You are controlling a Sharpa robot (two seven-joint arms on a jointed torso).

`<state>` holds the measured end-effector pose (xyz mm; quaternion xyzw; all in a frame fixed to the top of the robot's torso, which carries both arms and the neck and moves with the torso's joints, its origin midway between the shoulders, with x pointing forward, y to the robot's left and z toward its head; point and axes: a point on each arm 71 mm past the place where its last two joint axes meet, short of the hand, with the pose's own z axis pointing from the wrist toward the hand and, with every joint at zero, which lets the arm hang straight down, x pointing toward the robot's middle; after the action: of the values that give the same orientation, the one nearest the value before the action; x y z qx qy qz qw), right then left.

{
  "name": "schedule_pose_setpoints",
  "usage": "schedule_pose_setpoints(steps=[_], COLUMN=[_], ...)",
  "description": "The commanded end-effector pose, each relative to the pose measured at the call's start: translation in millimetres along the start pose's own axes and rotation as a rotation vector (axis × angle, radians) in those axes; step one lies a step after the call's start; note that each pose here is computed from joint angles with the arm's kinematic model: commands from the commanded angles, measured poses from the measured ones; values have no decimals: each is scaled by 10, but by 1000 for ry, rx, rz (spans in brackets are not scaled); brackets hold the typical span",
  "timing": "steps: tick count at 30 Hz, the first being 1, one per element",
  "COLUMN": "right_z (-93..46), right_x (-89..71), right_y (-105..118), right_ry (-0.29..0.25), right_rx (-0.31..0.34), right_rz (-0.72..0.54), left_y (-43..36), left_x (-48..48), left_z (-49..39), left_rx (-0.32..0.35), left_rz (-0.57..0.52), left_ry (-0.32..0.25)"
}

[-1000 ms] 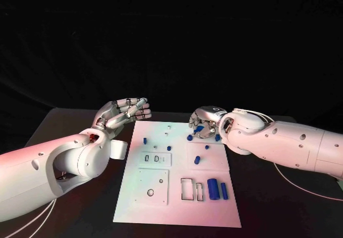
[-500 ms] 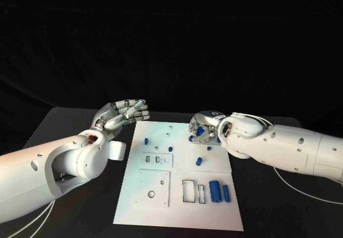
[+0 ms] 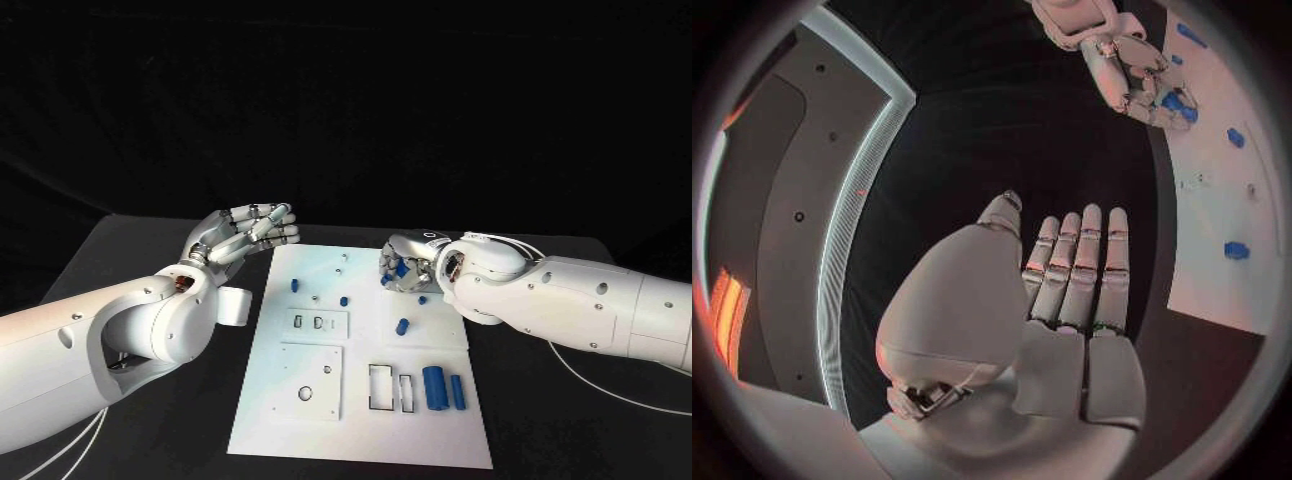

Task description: Assemble the parts on the task board

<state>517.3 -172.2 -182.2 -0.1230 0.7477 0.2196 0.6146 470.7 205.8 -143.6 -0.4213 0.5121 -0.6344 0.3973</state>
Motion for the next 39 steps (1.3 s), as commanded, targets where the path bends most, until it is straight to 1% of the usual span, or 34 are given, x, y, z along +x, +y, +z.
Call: schedule_pose_setpoints(steps=[1, 6, 10, 18, 21, 24, 32, 39], right_z=[-1, -5, -16, -34, -26, 2, 140, 262], right_x=[29, 0, -40, -83, -128, -166, -236, -250], right_y=[9, 8, 1, 30, 51, 70, 136, 207], right_ry=[14, -35, -94, -152, -195, -226, -271, -268], right_rx=[4, 3, 6, 6, 8, 12, 12, 7], right_rz=[-3, 10, 23, 34, 37, 37, 32, 38], left_y=[-16, -15, -14, -10, -10, -10, -7, -4], left_x=[5, 2, -1, -20, -23, -21, -16, -3], left_z=[1, 0, 0, 3, 4, 4, 10, 14], left_rx=[3, 1, -1, -6, -6, -6, -8, -10], left_rz=[-10, -10, -9, -6, -5, -6, -5, -7], left_ry=[13, 12, 11, 5, 3, 4, 3, 7])
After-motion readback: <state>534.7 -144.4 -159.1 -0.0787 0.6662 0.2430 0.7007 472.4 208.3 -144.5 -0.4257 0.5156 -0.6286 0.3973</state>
